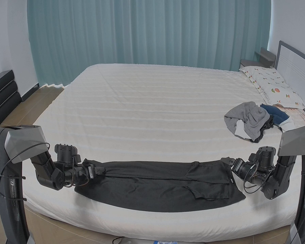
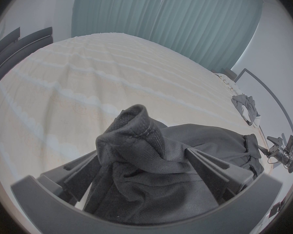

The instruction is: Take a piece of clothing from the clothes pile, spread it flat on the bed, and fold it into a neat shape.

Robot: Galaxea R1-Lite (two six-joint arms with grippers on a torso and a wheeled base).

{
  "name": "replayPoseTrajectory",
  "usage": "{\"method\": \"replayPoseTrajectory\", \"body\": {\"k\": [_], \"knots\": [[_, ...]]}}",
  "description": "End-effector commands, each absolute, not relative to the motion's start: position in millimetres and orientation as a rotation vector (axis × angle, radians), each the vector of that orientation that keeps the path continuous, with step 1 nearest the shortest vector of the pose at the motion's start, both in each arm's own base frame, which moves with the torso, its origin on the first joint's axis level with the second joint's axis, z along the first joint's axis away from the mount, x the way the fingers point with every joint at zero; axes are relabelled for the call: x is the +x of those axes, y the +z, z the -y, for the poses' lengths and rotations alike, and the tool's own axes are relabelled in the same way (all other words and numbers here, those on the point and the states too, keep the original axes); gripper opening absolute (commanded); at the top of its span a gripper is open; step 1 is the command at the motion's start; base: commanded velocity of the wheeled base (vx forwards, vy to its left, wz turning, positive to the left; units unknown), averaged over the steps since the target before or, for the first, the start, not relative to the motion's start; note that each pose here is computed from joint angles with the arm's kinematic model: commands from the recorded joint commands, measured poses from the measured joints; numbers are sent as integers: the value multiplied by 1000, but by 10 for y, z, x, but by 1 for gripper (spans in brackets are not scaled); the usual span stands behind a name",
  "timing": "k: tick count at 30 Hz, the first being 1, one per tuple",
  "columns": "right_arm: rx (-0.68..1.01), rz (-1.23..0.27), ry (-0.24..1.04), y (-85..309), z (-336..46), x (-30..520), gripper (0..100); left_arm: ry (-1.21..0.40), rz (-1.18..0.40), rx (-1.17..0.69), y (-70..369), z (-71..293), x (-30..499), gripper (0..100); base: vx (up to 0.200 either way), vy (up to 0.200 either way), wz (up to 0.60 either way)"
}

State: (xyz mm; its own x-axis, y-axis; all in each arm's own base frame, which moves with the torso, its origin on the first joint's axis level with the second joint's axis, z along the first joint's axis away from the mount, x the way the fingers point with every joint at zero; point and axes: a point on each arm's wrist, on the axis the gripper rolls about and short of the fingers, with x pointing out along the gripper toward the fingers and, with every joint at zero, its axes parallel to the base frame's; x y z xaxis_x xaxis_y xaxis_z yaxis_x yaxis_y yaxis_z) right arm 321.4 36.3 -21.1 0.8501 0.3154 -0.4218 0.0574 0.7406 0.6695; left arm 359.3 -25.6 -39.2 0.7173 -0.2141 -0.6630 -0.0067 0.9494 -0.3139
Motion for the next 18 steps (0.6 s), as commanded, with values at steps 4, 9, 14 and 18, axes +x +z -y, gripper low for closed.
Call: {"method": "replayPoseTrajectory", "body": {"k": [4,9,14,18], "knots": [[732,-547,150,-213,-364,3217,100,-119,-782,-304,-425,268,3557,0,0,0,0],[732,-546,151,-211,-365,3221,100,-117,-772,-310,-397,263,3557,0,0,0,0],[737,-538,143,-209,-336,3238,100,-109,-753,-316,-374,236,3570,0,0,0,0],[740,-532,136,-212,-303,3252,100,-103,-723,-323,-297,187,3585,0,0,0,0]]}}
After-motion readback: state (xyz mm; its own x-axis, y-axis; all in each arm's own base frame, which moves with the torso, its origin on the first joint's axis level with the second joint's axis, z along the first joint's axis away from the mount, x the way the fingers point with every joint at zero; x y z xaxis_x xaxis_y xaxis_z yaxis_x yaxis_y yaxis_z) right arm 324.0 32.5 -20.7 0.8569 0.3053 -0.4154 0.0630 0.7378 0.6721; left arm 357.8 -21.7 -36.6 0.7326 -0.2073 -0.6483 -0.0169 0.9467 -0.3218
